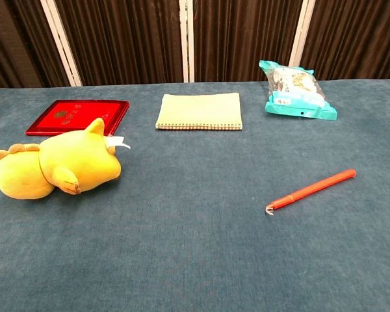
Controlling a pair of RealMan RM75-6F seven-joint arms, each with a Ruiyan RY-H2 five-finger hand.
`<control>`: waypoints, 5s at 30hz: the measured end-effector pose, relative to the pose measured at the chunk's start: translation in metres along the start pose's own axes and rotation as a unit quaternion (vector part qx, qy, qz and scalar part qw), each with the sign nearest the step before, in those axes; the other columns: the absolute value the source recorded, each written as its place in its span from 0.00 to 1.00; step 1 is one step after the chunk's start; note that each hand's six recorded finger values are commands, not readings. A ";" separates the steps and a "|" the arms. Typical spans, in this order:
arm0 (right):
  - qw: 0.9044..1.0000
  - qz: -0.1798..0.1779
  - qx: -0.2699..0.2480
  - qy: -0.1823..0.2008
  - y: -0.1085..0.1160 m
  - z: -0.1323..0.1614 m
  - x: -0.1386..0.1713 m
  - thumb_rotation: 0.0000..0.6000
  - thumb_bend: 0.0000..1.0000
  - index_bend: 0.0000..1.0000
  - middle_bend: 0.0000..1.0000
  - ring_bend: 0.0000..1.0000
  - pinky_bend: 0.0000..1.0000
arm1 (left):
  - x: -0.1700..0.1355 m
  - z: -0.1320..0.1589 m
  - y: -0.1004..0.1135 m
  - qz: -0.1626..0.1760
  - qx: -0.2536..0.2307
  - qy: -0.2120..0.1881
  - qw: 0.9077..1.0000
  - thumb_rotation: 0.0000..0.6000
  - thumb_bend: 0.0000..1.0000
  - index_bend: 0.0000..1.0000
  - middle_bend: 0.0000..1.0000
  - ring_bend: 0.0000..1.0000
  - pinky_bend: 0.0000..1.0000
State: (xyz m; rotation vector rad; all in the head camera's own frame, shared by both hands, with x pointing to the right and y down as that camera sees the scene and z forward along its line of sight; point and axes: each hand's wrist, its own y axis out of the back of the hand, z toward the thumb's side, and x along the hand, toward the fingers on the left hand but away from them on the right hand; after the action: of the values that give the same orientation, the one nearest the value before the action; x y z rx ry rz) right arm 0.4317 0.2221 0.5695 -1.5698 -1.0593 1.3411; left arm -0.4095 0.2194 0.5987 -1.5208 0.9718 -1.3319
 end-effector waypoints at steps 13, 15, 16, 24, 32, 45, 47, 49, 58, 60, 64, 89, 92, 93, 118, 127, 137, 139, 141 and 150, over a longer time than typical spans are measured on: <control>1.000 0.000 0.000 0.001 0.000 0.001 -0.001 1.00 0.08 0.02 0.00 0.00 0.00 | 0.001 -0.001 0.001 0.000 -0.005 0.000 1.000 1.00 0.17 0.00 0.00 0.00 0.00; 1.000 0.003 0.000 -0.001 -0.002 0.001 -0.001 1.00 0.08 0.02 0.00 0.00 0.00 | 0.001 -0.002 0.000 -0.002 -0.005 0.001 1.000 1.00 0.17 0.00 0.00 0.00 0.00; 1.000 0.003 0.000 -0.001 -0.002 0.001 -0.001 1.00 0.08 0.02 0.00 0.00 0.00 | 0.001 -0.002 0.000 -0.003 -0.006 0.002 1.000 1.00 0.17 0.00 0.00 0.00 0.00; 1.000 0.005 -0.002 -0.002 -0.002 0.000 -0.001 1.00 0.08 0.02 0.00 0.00 0.00 | 0.002 -0.002 -0.001 -0.002 -0.008 0.000 1.000 1.00 0.33 0.00 0.00 0.00 0.00; 1.000 0.002 -0.006 0.000 0.000 0.000 0.000 1.00 0.08 0.02 0.00 0.00 0.00 | 0.008 0.003 -0.003 0.004 -0.019 0.000 1.000 1.00 1.00 0.00 0.00 0.00 0.00; 1.000 0.005 -0.011 -0.002 -0.001 0.001 0.000 1.00 0.08 0.02 0.00 0.00 0.00 | 0.058 0.028 -0.030 -0.027 -0.053 0.001 0.998 1.00 1.00 0.00 0.00 0.00 0.00; 1.000 0.006 -0.013 -0.002 -0.001 0.001 -0.001 1.00 0.08 0.02 0.00 0.00 0.00 | 0.068 0.036 -0.036 -0.035 -0.053 -0.001 0.998 1.00 1.00 0.00 0.00 0.00 0.00; 1.000 0.006 -0.014 -0.002 0.000 0.000 -0.001 1.00 0.08 0.02 0.00 0.00 0.00 | 0.075 0.044 -0.042 -0.044 -0.051 -0.004 0.998 1.00 1.00 0.00 0.00 0.00 0.00; 1.000 0.005 -0.021 -0.003 0.001 -0.001 -0.001 1.00 0.08 0.02 0.00 0.00 0.00 | 0.087 0.085 -0.075 -0.083 -0.034 -0.016 0.996 1.00 1.00 0.00 0.00 0.00 0.00; 1.000 0.005 -0.022 -0.003 0.002 -0.001 -0.001 1.00 0.08 0.02 0.00 0.00 0.00 | 0.087 0.089 -0.080 -0.087 -0.032 -0.018 0.996 1.00 1.00 0.00 0.00 0.00 0.00; 1.000 0.006 -0.024 -0.003 0.002 -0.001 -0.001 1.00 0.08 0.02 0.00 0.00 0.00 | 0.087 0.094 -0.086 -0.089 -0.025 -0.020 0.996 1.00 1.00 0.00 0.00 0.00 0.00; 1.000 0.010 -0.026 -0.004 0.001 -0.002 -0.001 1.00 0.08 0.02 0.00 0.00 0.00 | 0.099 0.173 -0.104 -0.052 0.010 -0.116 0.992 1.00 1.00 0.00 0.00 0.00 0.00; 1.000 0.009 -0.027 -0.004 0.001 -0.002 -0.001 1.00 0.08 0.02 0.00 0.00 0.00 | 0.098 0.173 -0.097 -0.043 0.004 -0.119 0.992 1.00 1.00 0.00 0.00 0.00 0.00; 1.000 0.009 -0.028 -0.004 0.002 -0.002 -0.001 1.00 0.08 0.02 0.00 0.00 0.00 | 0.097 0.172 -0.095 -0.041 0.002 -0.118 0.992 1.00 1.00 0.00 0.00 0.00 0.00; 1.000 0.018 -0.024 0.004 -0.002 0.004 0.001 1.00 0.08 0.02 0.00 0.00 0.00 | 0.098 0.112 -0.122 -0.082 0.031 -0.042 0.995 1.00 1.00 0.00 0.00 0.00 0.00; 1.000 0.021 -0.019 0.006 -0.005 0.007 0.002 1.00 0.08 0.02 0.00 0.00 0.00 | 0.077 0.077 -0.123 -0.080 -0.012 -0.005 0.997 1.00 1.00 0.00 0.00 0.00 0.00; 1.000 0.022 -0.019 0.006 -0.006 0.007 0.001 1.00 0.08 0.02 0.00 0.00 0.00 | 0.078 0.071 -0.106 -0.048 -0.031 -0.008 0.998 1.00 1.00 0.00 0.00 0.00 0.00; 1.000 0.022 -0.019 0.006 -0.005 0.007 0.001 1.00 0.08 0.02 0.00 0.00 0.00 | 0.080 0.075 -0.106 -0.048 -0.030 -0.011 0.998 1.00 1.00 0.00 0.00 0.00 0.00; 1.000 0.021 -0.020 0.005 -0.005 0.007 0.002 1.00 0.08 0.02 0.00 0.00 0.00 | 0.080 0.079 -0.108 -0.051 -0.027 -0.013 0.998 1.00 1.00 0.00 0.00 0.00 0.00; 1.000 0.021 -0.023 0.003 -0.004 0.005 0.001 1.00 0.08 0.02 0.00 0.00 0.00 | 0.084 0.091 -0.119 -0.070 -0.008 -0.021 0.997 1.00 1.00 0.00 0.00 0.00 0.00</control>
State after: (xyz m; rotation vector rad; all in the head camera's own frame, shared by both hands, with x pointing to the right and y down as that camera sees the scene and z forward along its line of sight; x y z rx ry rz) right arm 0.4265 0.2248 0.5719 -1.6380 -1.0646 1.3475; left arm -0.3071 0.1886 0.7333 -1.6475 0.8642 -1.3856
